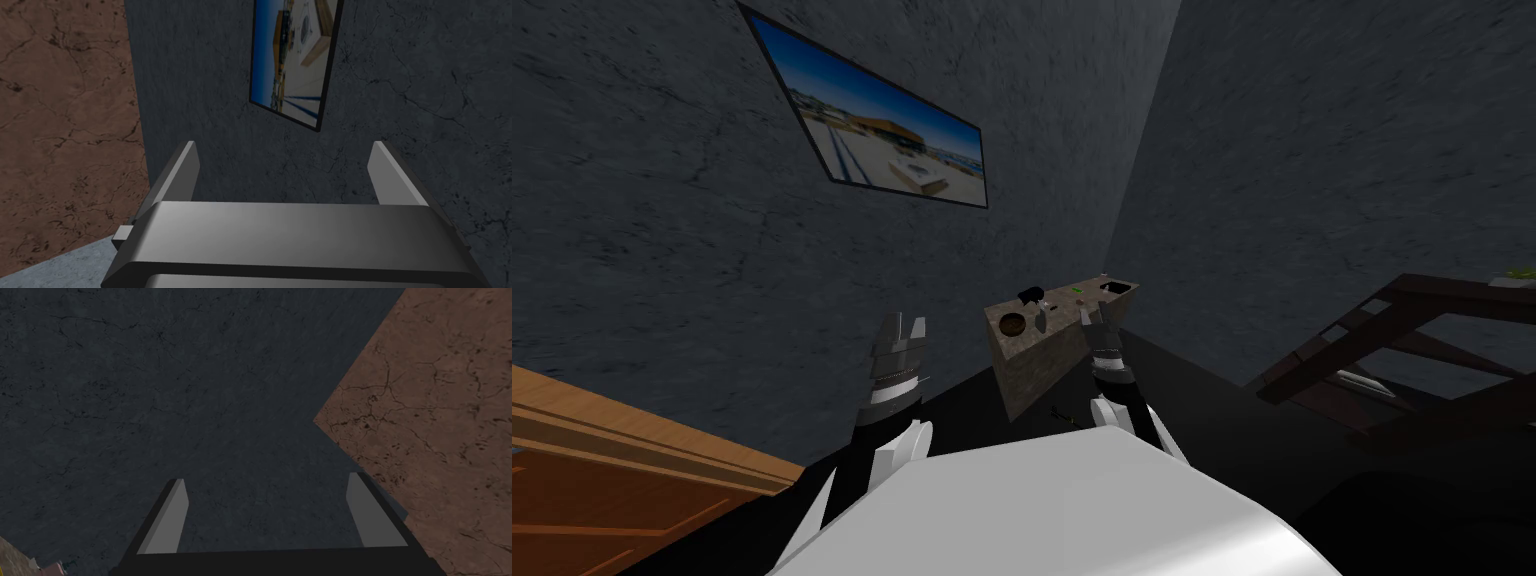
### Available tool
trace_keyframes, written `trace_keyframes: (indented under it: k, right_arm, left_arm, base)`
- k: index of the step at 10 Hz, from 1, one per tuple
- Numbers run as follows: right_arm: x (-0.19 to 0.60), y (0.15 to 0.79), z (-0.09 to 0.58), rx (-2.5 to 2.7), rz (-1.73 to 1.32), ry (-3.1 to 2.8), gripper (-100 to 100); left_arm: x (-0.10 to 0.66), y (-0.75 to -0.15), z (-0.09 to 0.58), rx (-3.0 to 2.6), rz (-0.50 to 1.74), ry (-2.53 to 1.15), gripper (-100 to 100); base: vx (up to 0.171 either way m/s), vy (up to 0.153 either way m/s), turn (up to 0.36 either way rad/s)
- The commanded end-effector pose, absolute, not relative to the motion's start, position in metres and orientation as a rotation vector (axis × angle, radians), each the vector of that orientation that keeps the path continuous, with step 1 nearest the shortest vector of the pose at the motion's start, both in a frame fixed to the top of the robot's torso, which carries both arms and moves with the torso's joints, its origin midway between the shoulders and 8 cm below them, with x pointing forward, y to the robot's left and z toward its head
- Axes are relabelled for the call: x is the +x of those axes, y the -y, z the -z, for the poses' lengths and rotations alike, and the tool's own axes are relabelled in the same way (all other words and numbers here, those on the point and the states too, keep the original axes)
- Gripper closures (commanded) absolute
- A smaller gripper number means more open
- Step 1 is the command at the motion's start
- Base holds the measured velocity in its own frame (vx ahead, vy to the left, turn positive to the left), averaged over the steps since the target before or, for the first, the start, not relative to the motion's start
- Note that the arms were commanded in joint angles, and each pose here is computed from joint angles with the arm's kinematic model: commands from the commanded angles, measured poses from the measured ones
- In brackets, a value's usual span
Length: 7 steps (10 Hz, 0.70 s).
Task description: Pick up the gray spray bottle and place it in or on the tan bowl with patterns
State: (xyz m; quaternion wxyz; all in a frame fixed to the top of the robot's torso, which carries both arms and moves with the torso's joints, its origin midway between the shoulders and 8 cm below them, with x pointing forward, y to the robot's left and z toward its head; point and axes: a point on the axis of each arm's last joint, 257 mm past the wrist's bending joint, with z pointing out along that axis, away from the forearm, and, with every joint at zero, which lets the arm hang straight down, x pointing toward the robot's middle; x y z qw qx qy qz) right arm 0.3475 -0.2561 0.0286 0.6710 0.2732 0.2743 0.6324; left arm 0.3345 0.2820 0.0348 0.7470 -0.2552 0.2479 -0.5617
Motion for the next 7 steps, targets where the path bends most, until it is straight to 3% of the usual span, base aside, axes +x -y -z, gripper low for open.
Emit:
trace_keyframes:
  k: [1, 7]
  right_arm:
    - [0.352, 0.252, -0.021, 0.602, -1.416, -0.675, -100]
    - [0.375, 0.245, 0.024, 0.588, -1.345, -0.903, -100]
  left_arm:
    - [0.335, -0.282, -0.035, -0.558, 1.229, -0.542, 0]
    - [0.335, -0.282, -0.035, -0.558, 1.229, -0.542, 0]
  base:
    - [0.002, 0.013, 0.037]
    - [0.004, 0.039, 0.053]
